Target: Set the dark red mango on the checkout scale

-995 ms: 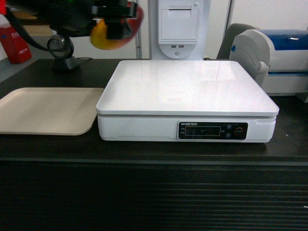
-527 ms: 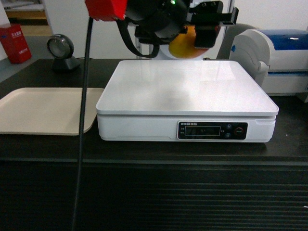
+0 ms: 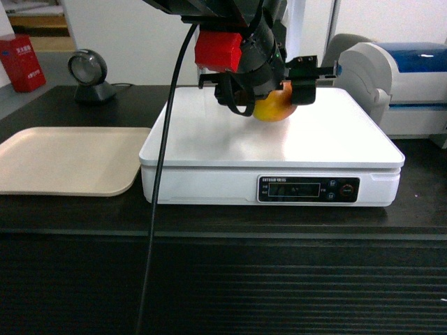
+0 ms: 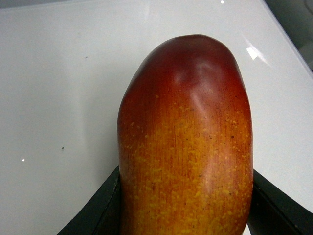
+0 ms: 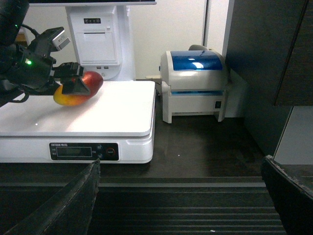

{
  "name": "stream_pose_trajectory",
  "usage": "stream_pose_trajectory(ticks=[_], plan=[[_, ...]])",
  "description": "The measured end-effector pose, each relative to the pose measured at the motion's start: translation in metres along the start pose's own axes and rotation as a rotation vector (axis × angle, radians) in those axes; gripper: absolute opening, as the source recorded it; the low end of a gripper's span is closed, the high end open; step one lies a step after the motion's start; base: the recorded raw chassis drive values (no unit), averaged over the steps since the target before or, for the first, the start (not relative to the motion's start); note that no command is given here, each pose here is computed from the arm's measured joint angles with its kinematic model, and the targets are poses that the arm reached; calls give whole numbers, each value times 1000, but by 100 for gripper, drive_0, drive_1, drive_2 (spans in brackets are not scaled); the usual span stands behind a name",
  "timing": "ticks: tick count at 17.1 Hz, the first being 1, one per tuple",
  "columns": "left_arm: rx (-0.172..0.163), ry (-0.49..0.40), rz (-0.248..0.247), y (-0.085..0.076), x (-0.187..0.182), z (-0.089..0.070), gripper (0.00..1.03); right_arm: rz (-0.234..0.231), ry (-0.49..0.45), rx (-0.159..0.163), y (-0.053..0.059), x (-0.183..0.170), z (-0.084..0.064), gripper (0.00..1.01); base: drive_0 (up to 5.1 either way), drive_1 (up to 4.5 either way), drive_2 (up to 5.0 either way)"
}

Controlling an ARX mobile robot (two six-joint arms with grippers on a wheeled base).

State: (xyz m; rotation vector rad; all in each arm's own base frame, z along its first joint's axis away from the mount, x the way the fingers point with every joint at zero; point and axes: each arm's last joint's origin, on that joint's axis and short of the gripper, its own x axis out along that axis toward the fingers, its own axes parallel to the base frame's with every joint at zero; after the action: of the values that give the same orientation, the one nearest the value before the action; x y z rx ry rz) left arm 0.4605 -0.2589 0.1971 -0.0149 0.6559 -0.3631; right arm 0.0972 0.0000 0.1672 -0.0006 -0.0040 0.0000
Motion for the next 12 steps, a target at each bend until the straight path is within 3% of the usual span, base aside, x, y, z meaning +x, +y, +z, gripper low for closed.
stream_pose_trajectory(ticks=[3, 8, 12], plan=[[-1, 25, 31, 2, 6, -6, 59, 0, 0, 0, 0, 0, 0, 98, 0, 0, 0], [-18, 30, 73, 7, 7, -3, 59, 0, 0, 0, 0, 0, 0, 98, 0, 0, 0], [-27, 13, 62, 12, 8, -5, 99, 0, 0, 0, 0, 0, 0, 98, 0, 0, 0]])
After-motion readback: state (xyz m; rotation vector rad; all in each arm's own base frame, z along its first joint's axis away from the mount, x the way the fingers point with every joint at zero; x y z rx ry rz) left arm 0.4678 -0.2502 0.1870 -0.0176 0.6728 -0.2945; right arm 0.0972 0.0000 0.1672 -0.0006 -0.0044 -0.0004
